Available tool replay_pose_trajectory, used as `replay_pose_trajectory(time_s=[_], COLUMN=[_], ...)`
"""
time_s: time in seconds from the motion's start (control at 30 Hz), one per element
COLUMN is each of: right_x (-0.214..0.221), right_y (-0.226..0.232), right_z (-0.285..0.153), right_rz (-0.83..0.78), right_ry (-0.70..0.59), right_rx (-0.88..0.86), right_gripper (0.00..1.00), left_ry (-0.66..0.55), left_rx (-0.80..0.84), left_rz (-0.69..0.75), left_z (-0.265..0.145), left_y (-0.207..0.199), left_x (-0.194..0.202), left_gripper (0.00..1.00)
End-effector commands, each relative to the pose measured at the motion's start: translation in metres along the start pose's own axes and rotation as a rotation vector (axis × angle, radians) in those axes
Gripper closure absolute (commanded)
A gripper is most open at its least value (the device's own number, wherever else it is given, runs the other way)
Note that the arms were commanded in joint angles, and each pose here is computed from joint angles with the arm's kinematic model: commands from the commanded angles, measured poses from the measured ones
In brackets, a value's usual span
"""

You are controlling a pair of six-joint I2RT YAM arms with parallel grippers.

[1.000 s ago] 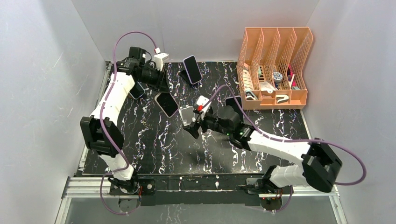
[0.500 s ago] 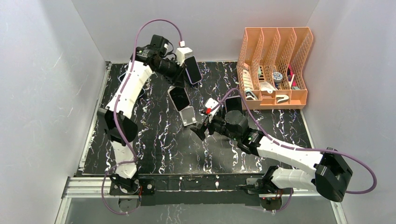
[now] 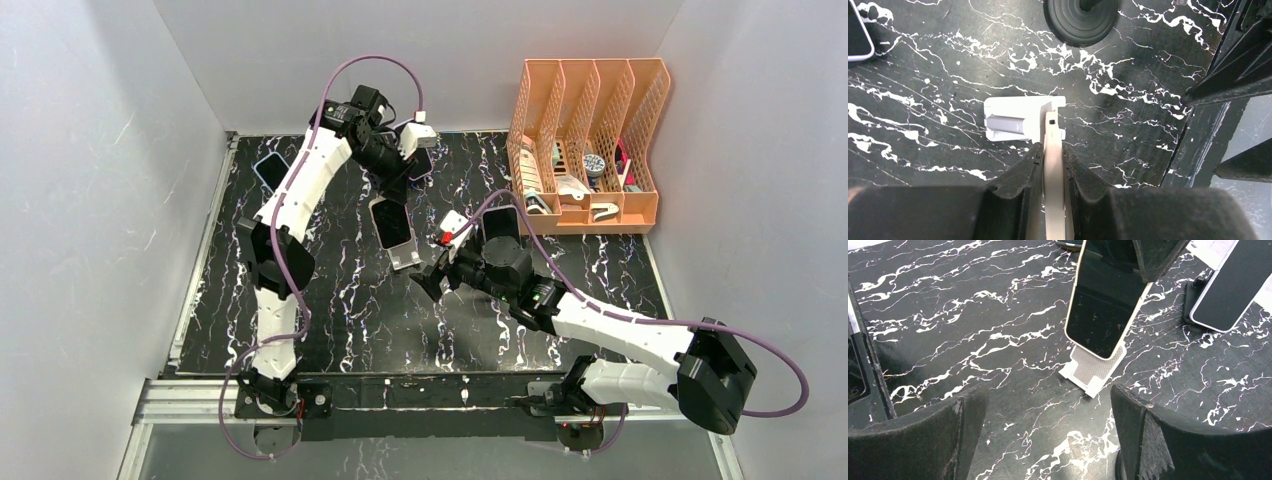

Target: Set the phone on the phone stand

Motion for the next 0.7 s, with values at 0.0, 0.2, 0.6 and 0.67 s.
replay_pose_trajectory(time_s=[0.0, 0.2, 0.6, 0.67], right_x=[-0.004, 0.004, 0.015, 0.015], right_y=[-0.003, -0.002, 0.000, 0.000], right_z=[0.002, 0.005, 0.013, 0.012], right_rz=[-0.017, -0.022, -0.025, -0.027], right_ry=[-0.005, 0.018, 0.050, 0.050], right_rx=[0.008, 0.000, -0.007, -0.008], right_gripper=[0.01, 0.01, 0.01, 0.01], left_ry=[-0.026, 0.000, 0.020, 0.016], left_rx=[0.085, 0.123, 0.137, 0.145], left_rz=[0.053, 0.049, 0.006, -0.001], left_z=[-0.003, 0.013, 0.034, 0.038], left_y=[-0.013, -0.011, -0.001, -0.001], left_x=[-0.007, -0.004, 0.004, 0.005], left_gripper=[1.00, 1.00, 1.00, 1.00])
Point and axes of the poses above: each gripper's point midway between its finger pads, its own z axis out along the fingers, its own y axis along the line the jaws close on, x = y × z, the point moved 1 cm from there along -z, back along the fingers, and after that the axes turned 11 degrees about -z, right-handed, at the moved point
